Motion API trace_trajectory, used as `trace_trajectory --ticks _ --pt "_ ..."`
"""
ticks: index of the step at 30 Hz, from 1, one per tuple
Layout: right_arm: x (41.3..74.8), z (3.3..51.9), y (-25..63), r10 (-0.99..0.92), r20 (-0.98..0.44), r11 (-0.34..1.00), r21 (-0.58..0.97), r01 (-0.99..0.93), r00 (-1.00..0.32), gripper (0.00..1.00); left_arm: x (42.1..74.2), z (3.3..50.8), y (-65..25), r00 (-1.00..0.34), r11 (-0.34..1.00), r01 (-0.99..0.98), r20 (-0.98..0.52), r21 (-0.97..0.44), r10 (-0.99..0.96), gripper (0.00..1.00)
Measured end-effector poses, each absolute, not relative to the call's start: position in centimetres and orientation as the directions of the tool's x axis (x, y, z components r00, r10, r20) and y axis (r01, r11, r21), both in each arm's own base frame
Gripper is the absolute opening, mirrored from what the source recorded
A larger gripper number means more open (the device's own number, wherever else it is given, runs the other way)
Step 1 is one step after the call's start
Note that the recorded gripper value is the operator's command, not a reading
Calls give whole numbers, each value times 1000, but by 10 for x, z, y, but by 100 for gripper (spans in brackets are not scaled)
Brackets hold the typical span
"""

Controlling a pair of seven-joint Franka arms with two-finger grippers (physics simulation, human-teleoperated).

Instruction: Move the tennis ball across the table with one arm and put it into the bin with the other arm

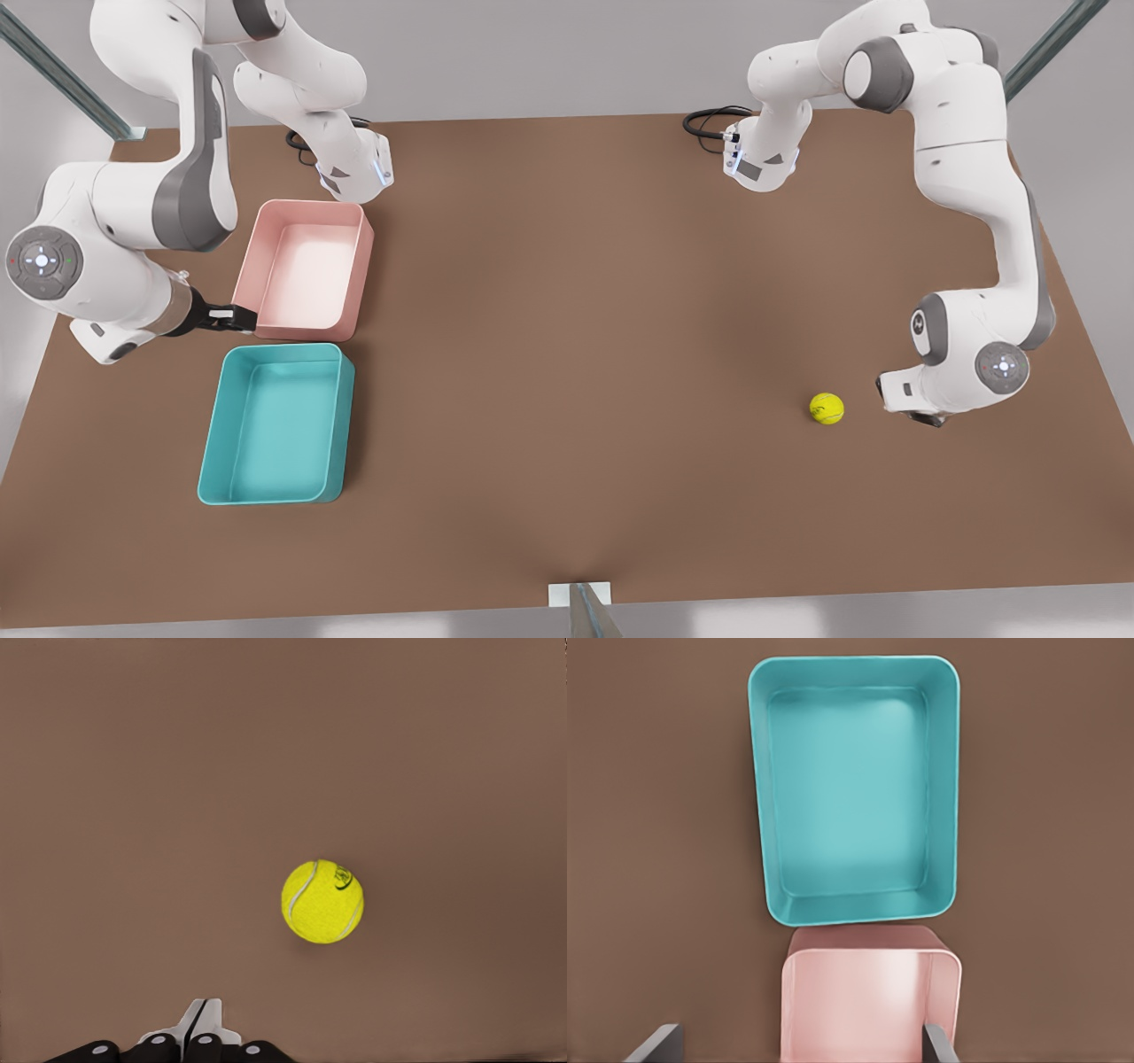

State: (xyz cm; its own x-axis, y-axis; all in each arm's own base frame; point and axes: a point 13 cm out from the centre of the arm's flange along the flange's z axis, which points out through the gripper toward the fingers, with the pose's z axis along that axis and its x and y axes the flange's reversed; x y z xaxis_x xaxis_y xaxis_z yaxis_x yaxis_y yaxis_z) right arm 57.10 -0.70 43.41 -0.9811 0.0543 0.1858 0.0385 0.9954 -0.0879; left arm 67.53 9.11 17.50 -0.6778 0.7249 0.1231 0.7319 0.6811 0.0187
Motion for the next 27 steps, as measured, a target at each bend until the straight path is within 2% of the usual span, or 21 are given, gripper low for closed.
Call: trace_trajectory --ticks 5,12,19,27 --pt "583 432 -15 47 194 997 -74 33 -980 100 663 135 89 -431 440 897 145 -31 890 21" --pt "585 457 -12 15 186 998 -56 5 -982 100 653 98 103 -164 183 981 209 -72 964 21" --pt "583 458 -3 -19 200 998 -50 -30 -980 100 652 81 100 -17 39 994 208 -103 978 21" --pt "581 455 -4 -36 215 998 -48 -47 -976 100 635 61 100 82 -50 985 195 -163 977 21"
